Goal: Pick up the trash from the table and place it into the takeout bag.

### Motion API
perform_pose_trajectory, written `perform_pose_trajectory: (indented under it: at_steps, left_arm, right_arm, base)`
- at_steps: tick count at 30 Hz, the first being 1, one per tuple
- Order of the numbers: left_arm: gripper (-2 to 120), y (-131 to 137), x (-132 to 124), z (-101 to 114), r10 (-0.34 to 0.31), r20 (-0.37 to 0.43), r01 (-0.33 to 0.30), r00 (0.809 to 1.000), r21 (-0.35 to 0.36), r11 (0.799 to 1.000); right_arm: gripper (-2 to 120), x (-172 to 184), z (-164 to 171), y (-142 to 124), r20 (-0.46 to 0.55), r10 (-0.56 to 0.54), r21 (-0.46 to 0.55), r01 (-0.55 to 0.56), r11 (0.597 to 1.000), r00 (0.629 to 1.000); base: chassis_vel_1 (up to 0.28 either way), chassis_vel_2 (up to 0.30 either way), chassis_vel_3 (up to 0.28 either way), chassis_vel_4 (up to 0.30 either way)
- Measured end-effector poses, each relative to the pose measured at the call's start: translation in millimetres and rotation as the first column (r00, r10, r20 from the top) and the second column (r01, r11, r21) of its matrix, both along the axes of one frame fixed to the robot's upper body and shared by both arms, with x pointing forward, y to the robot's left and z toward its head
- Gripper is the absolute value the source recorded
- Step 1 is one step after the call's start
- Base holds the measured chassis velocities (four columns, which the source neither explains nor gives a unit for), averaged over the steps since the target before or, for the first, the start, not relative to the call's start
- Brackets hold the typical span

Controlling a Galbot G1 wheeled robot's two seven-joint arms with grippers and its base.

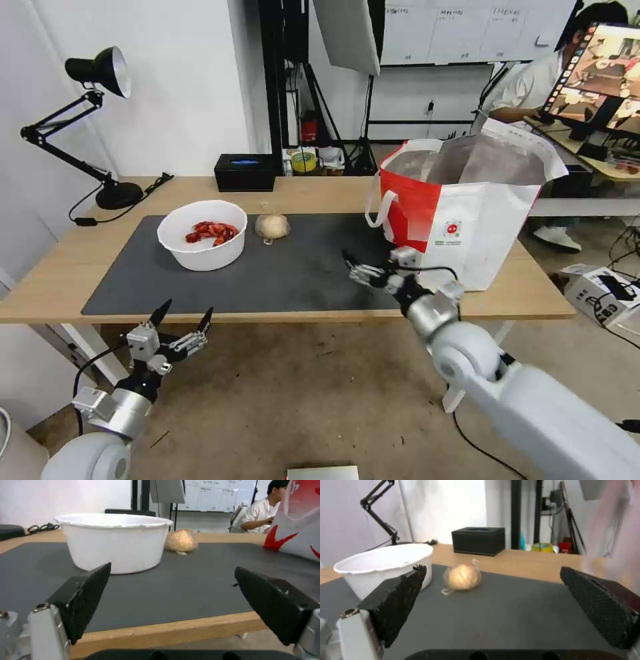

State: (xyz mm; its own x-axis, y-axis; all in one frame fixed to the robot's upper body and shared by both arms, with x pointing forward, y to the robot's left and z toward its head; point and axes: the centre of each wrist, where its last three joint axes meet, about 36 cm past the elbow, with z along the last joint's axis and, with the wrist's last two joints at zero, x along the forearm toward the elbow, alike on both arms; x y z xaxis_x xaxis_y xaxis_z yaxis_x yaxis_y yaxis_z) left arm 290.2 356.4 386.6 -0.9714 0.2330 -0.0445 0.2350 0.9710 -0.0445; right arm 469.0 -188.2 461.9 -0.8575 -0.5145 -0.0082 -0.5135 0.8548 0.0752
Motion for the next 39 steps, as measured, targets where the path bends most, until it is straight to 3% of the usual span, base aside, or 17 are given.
perform_pose_trajectory:
  at_steps: [7, 15, 27, 39]
  left_arm:
    - [100, 4, -3, 1, 0.015, -0.001, -0.015, 1.0, 0.005, 1.0]
    - [100, 5, -4, 0, 0.024, -0.002, -0.024, 1.0, 0.003, 1.0]
    - [100, 5, -2, -1, 0.021, -0.002, -0.021, 1.0, 0.001, 1.0]
    - [100, 5, -2, 0, 0.019, 0.0, -0.019, 1.0, -0.001, 1.0]
  right_arm:
    - [100, 70, 17, 44, -0.036, 0.01, -0.035, -0.012, 0.999, 0.999]
    - [100, 124, 19, 88, -0.115, 0.026, -0.064, -0.034, 0.997, 0.993]
    - [100, 179, 12, 124, -0.194, 0.042, -0.133, -0.068, 0.989, 0.98]
    - [100, 204, -6, 151, -0.236, 0.055, -0.178, -0.099, 0.979, 0.97]
  base:
    - [0.0, 0.0, 0.0, 0.0]
    - [0.0, 0.0, 0.0, 0.0]
    - [0.0, 0.0, 0.0, 0.0]
    - [0.0, 0.0, 0.0, 0.0]
